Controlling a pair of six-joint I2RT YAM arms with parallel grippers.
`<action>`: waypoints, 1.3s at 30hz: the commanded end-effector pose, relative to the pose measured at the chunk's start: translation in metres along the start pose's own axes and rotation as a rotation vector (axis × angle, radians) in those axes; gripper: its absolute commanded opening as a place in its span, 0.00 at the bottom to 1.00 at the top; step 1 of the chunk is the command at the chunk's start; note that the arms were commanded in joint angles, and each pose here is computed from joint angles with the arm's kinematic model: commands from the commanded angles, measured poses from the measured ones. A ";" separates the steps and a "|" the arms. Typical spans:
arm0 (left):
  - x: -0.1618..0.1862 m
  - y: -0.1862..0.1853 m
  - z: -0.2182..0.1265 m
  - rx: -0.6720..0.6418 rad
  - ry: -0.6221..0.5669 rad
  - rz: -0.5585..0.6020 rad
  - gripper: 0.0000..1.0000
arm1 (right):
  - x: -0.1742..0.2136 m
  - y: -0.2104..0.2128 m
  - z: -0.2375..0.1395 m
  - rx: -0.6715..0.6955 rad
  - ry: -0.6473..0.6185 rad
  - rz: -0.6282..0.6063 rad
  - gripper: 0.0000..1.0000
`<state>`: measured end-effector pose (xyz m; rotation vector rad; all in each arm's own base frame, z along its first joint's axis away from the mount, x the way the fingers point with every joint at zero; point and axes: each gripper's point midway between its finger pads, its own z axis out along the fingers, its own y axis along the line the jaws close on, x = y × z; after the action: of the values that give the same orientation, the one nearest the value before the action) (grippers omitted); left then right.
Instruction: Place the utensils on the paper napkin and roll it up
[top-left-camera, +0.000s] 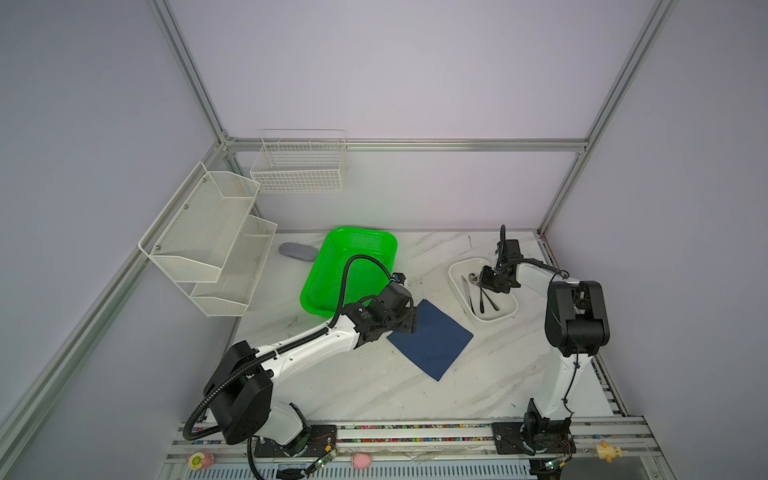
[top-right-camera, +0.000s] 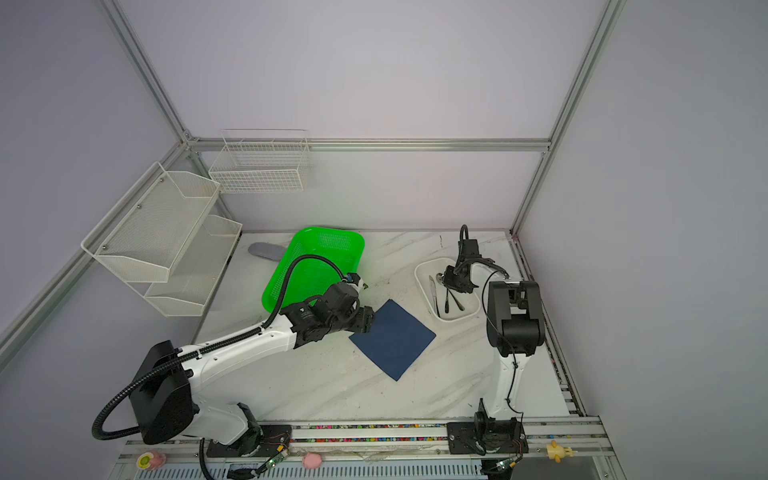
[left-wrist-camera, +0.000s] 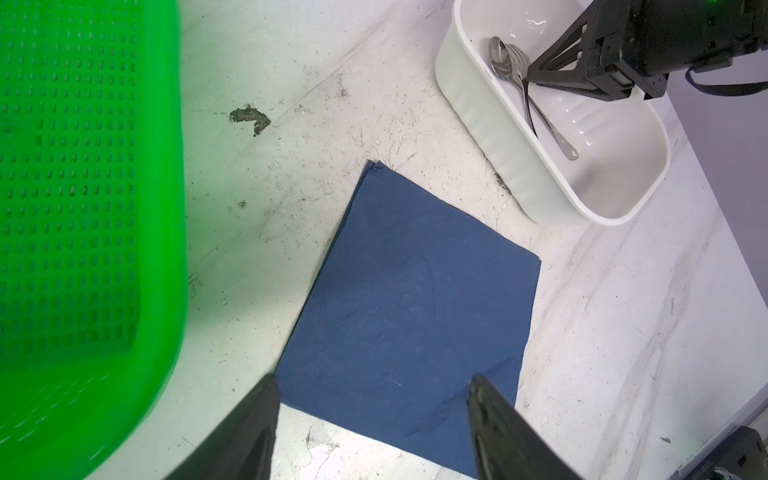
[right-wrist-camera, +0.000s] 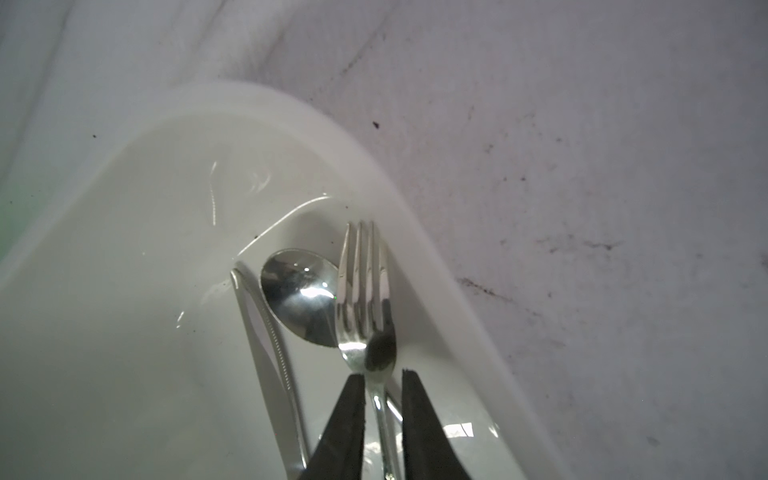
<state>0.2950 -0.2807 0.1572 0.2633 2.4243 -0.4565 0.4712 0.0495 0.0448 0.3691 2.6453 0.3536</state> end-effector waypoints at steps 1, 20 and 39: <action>0.003 0.006 -0.002 -0.003 -0.011 -0.025 0.71 | 0.007 0.001 0.012 -0.025 0.022 0.005 0.20; 0.008 0.011 -0.004 -0.014 -0.004 -0.049 0.71 | 0.013 -0.003 0.012 0.001 0.029 -0.042 0.08; 0.005 0.020 -0.020 -0.037 -0.040 -0.081 0.71 | 0.029 0.023 0.003 0.396 -0.029 -0.406 0.11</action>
<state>0.2870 -0.2664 0.1645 0.1817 2.4175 -0.4692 0.4564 0.0920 0.0437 -0.0230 2.6374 -0.2098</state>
